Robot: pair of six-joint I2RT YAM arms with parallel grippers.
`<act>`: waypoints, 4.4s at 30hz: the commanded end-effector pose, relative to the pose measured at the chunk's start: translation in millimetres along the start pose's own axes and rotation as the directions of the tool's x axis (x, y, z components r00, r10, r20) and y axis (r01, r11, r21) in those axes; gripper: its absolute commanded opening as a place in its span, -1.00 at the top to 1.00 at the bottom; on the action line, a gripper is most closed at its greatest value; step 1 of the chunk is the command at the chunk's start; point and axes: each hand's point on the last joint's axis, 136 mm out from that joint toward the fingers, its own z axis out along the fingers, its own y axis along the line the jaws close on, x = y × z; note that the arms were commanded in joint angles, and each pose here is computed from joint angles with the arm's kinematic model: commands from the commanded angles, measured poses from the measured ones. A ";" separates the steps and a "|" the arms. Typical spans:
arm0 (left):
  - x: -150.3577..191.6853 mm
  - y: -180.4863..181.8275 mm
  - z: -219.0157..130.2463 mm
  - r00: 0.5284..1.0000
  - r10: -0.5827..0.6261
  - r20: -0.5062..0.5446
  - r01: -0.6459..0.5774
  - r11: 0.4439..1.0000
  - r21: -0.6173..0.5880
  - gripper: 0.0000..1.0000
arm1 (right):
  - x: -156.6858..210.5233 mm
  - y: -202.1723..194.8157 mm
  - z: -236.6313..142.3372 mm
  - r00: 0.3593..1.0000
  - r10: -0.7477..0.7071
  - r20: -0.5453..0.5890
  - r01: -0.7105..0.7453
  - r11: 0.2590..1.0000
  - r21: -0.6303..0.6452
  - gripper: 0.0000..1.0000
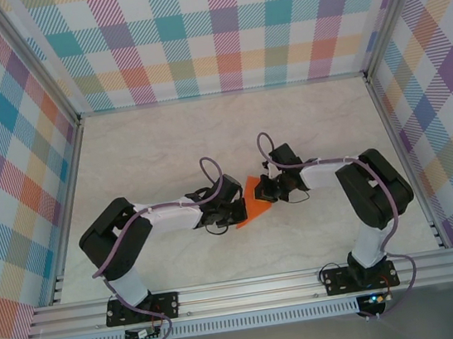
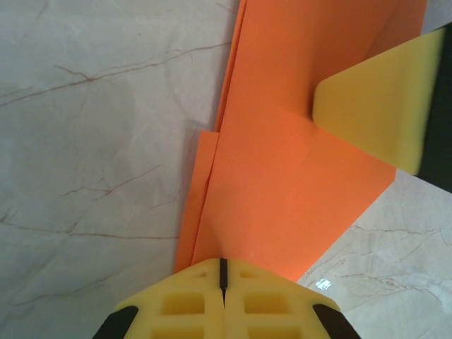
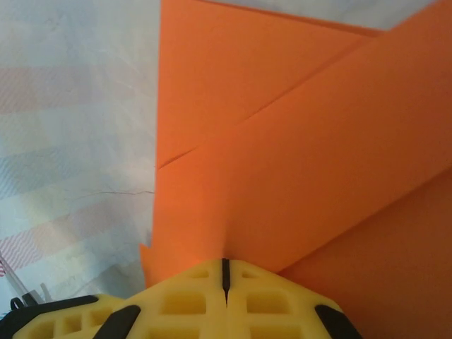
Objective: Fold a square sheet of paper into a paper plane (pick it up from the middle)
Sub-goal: Fourth fold the wing at the center of the table, then turn over the paper at the center of the table.
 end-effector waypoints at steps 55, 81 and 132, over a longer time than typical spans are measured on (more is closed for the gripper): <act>6.4 6.7 -21.5 1.000 -0.026 -0.013 0.026 1.000 -0.015 0.73 | -2.6 -2.6 5.8 0.999 0.046 -0.022 -0.045 0.998 0.034 1.00; 34.5 21.7 -4.7 0.989 -0.023 -0.147 0.016 0.998 -0.053 0.92 | 0.7 36.4 0.7 0.998 -0.027 -0.052 0.023 0.997 -0.079 0.99; -12.5 -4.0 -54.9 0.996 -0.054 0.070 0.048 0.996 0.074 0.27 | -2.9 28.3 -37.9 0.989 0.070 0.130 -0.068 0.998 -0.019 0.00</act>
